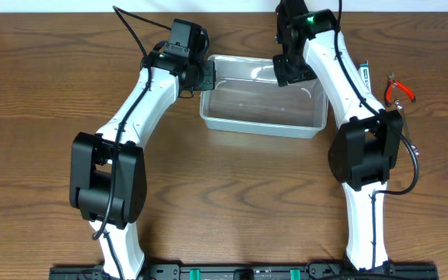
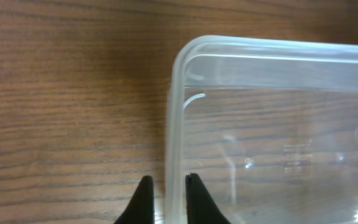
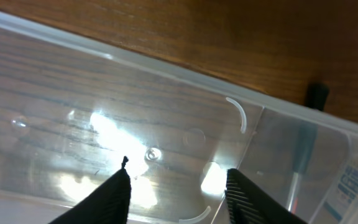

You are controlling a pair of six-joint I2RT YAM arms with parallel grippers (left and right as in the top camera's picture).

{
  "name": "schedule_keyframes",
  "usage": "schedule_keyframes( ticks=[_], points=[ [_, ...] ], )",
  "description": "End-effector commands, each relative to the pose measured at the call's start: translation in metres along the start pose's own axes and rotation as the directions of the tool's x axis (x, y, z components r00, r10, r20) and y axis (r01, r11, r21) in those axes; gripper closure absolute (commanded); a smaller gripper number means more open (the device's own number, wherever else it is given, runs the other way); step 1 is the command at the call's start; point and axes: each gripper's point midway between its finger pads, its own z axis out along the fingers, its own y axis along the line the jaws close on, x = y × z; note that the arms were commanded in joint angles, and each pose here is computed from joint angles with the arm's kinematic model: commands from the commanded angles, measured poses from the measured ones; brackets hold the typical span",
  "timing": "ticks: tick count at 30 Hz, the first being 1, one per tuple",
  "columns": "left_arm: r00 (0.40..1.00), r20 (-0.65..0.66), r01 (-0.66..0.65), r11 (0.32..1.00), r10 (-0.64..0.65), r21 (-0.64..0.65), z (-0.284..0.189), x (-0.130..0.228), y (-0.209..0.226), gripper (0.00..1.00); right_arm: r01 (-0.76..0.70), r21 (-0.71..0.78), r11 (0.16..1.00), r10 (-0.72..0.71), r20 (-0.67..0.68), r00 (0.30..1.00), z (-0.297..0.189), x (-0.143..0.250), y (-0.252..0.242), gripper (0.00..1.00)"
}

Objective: Pack container
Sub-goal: 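Slide the container rightward and straighten it with both grippers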

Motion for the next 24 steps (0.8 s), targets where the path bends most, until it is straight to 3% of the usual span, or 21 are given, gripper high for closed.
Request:
schedule_keyframes(
  ticks=[1, 5, 6, 14, 16, 18, 20, 22, 24],
  points=[
    [0.999, 0.026, -0.02, 0.999, 0.021, -0.03, -0.001, -0.01, 0.006, 0.73, 0.009, -0.008, 1.0, -0.009, 0.002, 1.0, 0.003, -0.001, 0.003, 0.47],
    [0.999, 0.035, -0.032, 0.998, 0.034, -0.053, -0.001, -0.013, 0.012, 0.38, 0.007, -0.016, 1.0, -0.006, 0.026, 1.0, 0.003, -0.006, 0.005, 0.41],
    [0.999, 0.035, -0.033, 0.998, 0.035, -0.055, -0.001, -0.013, 0.013, 0.33, 0.006, -0.019, 1.0, -0.006, 0.03, 1.0, 0.003, -0.008, 0.005, 0.4],
    [0.999, 0.053, -0.008, 0.999, 0.01, -0.045, -0.007, -0.02, 0.024, 0.35, 0.035, -0.036, 0.999, -0.031, 0.087, 0.996, 0.002, -0.021, 0.009, 0.38],
    [0.998, 0.062, -0.008, 1.0, 0.008, -0.007, -0.011, -0.023, 0.018, 0.4, 0.033, -0.037, 0.999, -0.029, 0.1, 0.995, 0.001, -0.025, 0.009, 0.42],
    [0.996, 0.085, -0.013, 1.0, 0.011, 0.024, -0.019, -0.029, 0.012, 0.55, 0.031, -0.038, 0.999, -0.027, 0.109, 0.994, 0.0, -0.027, 0.009, 0.52],
    [0.992, 0.127, -0.021, 0.999, 0.017, 0.033, -0.031, -0.039, 0.008, 0.66, 0.031, -0.042, 0.999, -0.026, 0.116, 0.993, -0.002, -0.029, 0.009, 0.69],
    [0.985, 0.169, -0.03, 0.999, 0.023, 0.044, -0.044, -0.048, 0.003, 0.91, 0.034, -0.048, 0.998, -0.028, 0.123, 0.992, -0.004, -0.03, 0.01, 0.9],
    [0.98, 0.197, -0.044, 0.996, 0.027, 0.078, -0.057, -0.054, -0.006, 0.94, 0.034, -0.049, 0.998, -0.027, 0.129, 0.991, -0.005, -0.032, 0.01, 0.96]
  ],
)
